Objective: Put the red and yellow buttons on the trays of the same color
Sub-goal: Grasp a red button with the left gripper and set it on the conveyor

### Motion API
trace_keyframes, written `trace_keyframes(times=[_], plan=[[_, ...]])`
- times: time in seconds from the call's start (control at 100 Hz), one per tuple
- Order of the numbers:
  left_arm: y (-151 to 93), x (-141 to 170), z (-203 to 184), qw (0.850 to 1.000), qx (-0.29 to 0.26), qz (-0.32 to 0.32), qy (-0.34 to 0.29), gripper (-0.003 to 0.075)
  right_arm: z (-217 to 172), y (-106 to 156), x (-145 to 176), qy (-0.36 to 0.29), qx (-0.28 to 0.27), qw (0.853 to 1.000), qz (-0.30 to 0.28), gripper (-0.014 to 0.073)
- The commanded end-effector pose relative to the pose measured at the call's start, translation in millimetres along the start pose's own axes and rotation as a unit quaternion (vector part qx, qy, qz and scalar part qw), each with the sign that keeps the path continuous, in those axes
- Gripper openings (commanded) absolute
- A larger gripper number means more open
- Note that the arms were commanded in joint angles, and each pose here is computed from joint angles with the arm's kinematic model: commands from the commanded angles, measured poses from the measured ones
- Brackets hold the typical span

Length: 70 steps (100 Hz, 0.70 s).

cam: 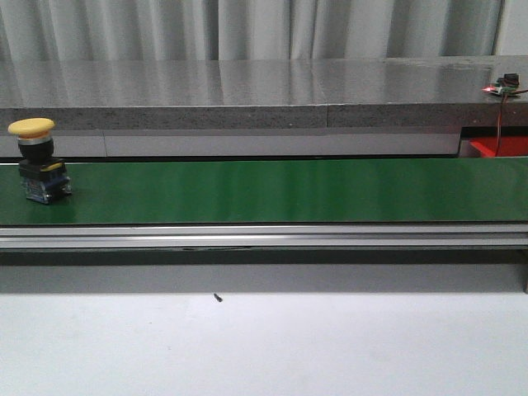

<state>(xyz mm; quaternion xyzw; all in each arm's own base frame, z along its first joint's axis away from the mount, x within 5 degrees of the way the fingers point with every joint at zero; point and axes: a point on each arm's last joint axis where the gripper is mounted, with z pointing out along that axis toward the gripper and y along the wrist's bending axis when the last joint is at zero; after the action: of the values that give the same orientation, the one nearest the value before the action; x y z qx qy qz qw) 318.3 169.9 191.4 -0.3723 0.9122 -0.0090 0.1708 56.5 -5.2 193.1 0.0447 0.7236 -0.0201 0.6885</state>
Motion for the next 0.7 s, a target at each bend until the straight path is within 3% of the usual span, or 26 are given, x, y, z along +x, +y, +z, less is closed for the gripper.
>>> trace_keyframes(times=[0.0,0.05,0.14,0.48,0.69], plan=[[-7,-10,-20,0.999,0.018,-0.006,-0.047,0.0169,-3,0,-14,-0.057,0.000,0.998,-0.007,-0.0109],[-7,-10,-20,0.999,0.018,-0.006,-0.046,0.0104,-3,0,-14,-0.057,0.000,0.998,-0.007,-0.0109],[-7,-9,-24,0.999,0.018,-0.006,-0.047,0.0055,-3,0,-14,-0.057,0.000,0.998,-0.007,-0.0109],[-15,-10,-103,0.993,0.014,0.039,-0.107,0.0054,-3,0,-14,-0.057,0.000,0.998,-0.007,-0.0109],[-55,-9,-137,0.987,0.040,0.103,-0.120,0.0054,-3,0,-14,-0.057,0.000,0.998,-0.007,-0.0109]])
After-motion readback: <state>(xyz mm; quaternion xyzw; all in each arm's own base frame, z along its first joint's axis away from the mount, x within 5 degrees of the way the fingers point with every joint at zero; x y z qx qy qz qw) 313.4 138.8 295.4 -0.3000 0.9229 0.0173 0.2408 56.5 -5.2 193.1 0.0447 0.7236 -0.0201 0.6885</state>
